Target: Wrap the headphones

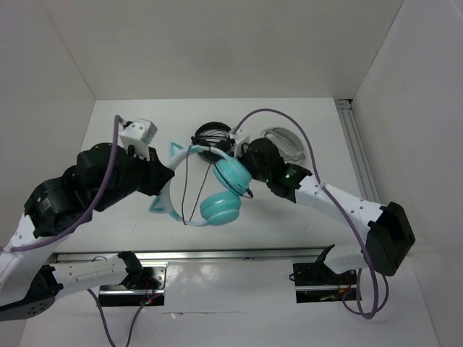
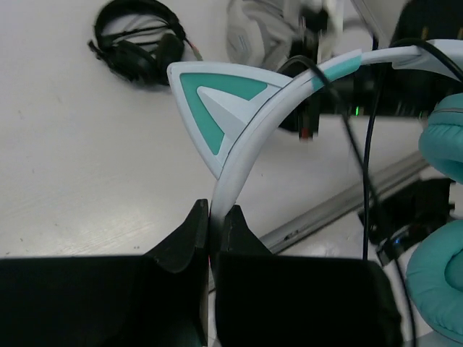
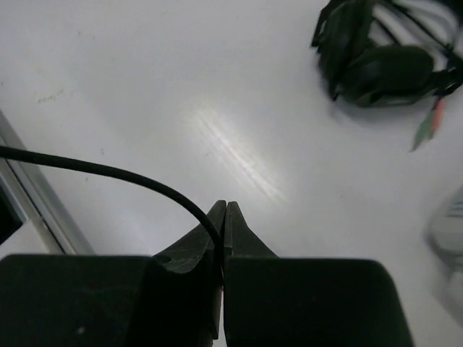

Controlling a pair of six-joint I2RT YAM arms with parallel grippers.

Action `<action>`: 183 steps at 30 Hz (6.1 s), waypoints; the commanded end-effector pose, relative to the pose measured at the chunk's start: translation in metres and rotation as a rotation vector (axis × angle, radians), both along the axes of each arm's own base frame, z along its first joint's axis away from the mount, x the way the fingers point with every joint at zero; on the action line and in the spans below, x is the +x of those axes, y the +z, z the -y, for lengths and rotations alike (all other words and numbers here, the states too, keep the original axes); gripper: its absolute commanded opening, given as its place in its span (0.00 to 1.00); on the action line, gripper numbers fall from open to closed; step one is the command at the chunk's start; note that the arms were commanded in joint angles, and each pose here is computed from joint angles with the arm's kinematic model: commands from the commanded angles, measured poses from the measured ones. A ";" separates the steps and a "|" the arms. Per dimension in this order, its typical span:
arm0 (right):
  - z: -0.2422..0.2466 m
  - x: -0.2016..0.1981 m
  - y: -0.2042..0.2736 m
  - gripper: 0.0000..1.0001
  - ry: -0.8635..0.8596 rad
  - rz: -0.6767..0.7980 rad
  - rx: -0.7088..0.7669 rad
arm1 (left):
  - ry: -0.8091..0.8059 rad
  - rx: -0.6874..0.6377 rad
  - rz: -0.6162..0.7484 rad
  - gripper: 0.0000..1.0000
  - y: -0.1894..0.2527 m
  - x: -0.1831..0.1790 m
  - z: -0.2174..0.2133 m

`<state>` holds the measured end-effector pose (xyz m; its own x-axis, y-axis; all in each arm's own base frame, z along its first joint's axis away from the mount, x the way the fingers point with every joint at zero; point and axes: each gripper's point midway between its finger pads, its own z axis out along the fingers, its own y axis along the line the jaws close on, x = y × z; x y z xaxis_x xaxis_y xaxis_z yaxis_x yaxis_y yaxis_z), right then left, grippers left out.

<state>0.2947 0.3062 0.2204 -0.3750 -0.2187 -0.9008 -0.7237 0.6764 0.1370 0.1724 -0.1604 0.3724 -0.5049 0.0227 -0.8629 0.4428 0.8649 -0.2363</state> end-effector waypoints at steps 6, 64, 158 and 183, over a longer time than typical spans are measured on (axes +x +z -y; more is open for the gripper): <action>-0.041 -0.059 0.017 0.00 0.050 0.081 0.239 | 0.571 -0.271 0.103 0.00 0.054 0.045 -0.052; 0.097 -0.013 0.052 0.00 -0.487 0.399 0.135 | 0.100 -0.059 -0.208 0.00 -0.038 0.047 -0.038; -0.109 -0.154 0.043 0.00 -0.025 0.215 0.047 | 0.938 0.105 -0.069 0.00 -0.074 0.121 -0.126; -0.075 -0.121 0.062 0.14 -0.050 0.481 -0.453 | 0.588 0.395 -0.271 0.00 -0.177 0.098 -0.091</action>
<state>0.1619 0.3858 0.2369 -0.0027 -0.6681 -0.7441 -0.6982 0.5340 -0.4769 0.2622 -0.0745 0.1930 -0.7494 -0.0614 -0.6593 -0.1402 0.9878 0.0674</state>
